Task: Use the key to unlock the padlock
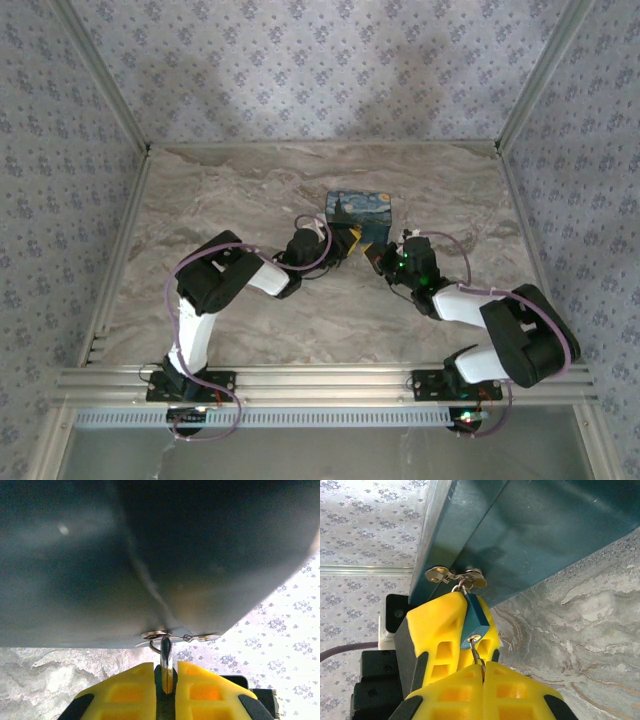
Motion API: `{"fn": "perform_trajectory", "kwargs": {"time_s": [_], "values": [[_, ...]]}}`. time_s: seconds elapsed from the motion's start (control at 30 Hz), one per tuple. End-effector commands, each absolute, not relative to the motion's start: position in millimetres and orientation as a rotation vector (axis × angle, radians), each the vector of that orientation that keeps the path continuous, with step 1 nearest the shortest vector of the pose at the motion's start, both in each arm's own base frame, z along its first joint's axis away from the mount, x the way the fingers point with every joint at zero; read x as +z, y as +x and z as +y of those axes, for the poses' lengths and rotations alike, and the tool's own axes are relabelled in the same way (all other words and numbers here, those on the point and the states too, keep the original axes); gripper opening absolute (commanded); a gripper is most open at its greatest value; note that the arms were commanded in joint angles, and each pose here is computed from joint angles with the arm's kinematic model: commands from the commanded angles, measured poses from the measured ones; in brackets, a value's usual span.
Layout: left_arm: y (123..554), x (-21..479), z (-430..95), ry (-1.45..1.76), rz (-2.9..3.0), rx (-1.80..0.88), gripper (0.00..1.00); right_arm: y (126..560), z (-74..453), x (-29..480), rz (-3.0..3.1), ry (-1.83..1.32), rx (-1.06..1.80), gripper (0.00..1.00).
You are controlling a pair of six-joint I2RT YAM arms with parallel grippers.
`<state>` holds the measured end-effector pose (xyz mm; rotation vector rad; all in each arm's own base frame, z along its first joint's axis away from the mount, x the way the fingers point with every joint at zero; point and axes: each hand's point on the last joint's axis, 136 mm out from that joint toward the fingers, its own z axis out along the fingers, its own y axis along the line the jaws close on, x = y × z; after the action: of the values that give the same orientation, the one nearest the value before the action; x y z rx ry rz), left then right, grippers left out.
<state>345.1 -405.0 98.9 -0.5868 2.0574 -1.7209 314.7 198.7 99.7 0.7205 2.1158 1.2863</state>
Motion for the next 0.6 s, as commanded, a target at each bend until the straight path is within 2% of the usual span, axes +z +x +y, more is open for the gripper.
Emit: {"fn": "perform_trajectory", "kwargs": {"time_s": [0.0, 0.57], "values": [[341.0, 112.1, -410.1, -0.543, 2.004, -1.783, 0.07, 324.6, 200.5, 115.8, 2.052, 0.716, 1.304, 0.00], [340.9, 114.7, -410.8, -0.542, 1.993, -1.793, 0.07, 324.3, 194.8, 113.7, 2.036, 0.737, 1.269, 0.00]]}}
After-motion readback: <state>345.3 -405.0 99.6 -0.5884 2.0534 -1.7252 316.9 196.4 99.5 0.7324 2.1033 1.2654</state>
